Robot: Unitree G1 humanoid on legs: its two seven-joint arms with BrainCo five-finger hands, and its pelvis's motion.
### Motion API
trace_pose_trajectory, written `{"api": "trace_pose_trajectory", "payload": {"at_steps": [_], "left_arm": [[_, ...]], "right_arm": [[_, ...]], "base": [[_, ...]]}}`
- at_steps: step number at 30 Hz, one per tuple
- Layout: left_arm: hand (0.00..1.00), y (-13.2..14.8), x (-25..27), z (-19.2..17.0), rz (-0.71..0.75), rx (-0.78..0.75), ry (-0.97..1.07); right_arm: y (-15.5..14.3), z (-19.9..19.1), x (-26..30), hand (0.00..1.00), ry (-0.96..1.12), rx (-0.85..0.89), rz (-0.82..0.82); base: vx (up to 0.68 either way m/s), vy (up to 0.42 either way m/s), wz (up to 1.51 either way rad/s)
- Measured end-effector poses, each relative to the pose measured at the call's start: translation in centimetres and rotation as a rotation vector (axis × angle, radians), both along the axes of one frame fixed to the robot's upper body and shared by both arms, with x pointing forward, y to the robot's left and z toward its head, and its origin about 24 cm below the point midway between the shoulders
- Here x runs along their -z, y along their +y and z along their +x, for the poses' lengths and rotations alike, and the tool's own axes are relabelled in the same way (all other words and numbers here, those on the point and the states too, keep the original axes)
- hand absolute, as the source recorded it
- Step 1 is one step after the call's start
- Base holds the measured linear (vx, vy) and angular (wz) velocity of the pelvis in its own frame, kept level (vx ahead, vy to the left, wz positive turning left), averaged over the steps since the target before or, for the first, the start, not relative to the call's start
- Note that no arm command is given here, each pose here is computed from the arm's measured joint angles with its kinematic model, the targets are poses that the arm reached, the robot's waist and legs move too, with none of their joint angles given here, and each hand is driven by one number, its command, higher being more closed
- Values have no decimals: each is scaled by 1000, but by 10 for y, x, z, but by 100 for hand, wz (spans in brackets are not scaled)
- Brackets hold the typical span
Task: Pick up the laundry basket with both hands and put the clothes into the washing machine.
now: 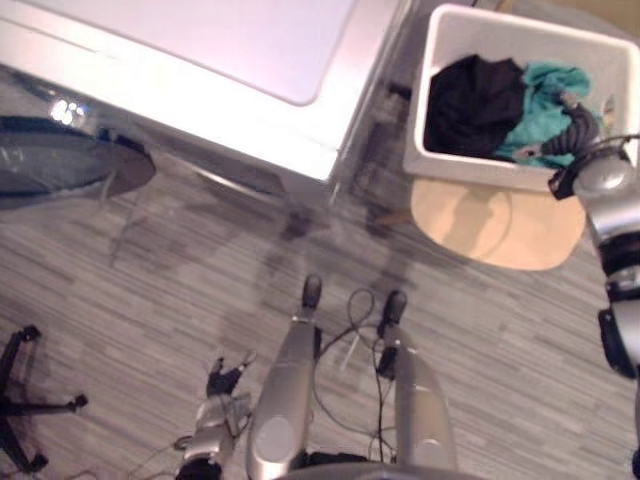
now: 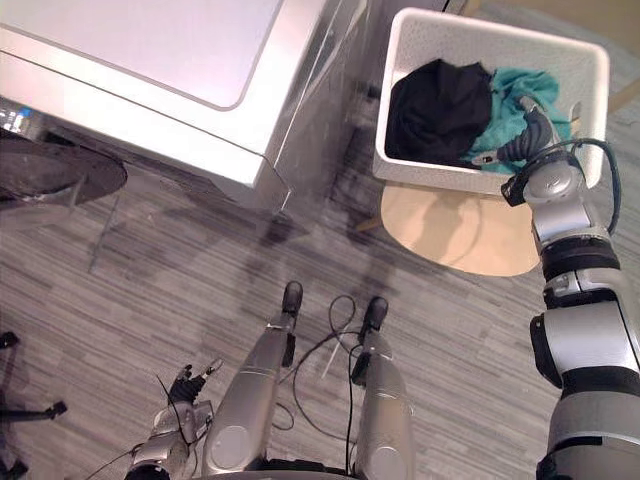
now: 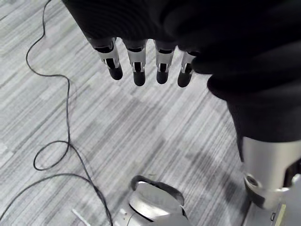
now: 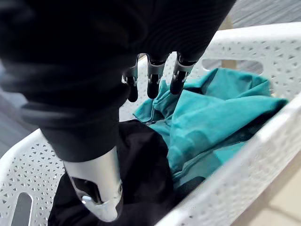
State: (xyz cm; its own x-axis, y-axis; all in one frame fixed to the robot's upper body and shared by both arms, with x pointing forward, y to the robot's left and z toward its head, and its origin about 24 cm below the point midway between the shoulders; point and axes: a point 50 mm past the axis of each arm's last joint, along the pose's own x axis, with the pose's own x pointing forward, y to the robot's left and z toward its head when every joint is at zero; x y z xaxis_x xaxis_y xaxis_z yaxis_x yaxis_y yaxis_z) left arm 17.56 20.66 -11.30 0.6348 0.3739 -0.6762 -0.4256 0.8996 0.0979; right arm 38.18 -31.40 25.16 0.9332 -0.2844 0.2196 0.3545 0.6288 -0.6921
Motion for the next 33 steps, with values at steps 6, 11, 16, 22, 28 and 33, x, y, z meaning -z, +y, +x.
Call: {"api": "trace_pose_trajectory", "payload": {"at_steps": [6, 11, 16, 22, 28, 33], "left_arm": [[0, -2, -10, 13, -25, -82, -78], [0, -4, -18, 23, -37, -104, -133], [0, -5, -24, 27, -54, -154, -173], [0, -4, -32, 33, -57, -160, -218], [0, 1, -38, 35, -54, -212, -250], [0, 7, -44, 40, -58, -246, -287]], "right_arm": [[4, -4, -41, 0, -167, 9, 21], [12, -9, -72, 0, -280, -10, 9], [32, -16, -111, 0, -415, -69, -6], [49, -17, -127, 0, -456, -125, -38], [62, -23, -147, 0, -518, -164, -63], [62, -35, -167, 0, -584, -185, -63]], "base": [[38, 30, -4], [4, 36, -7], [13, 19, -1], [8, 6, 1], [53, 5, 0], [39, -8, 0]]}}
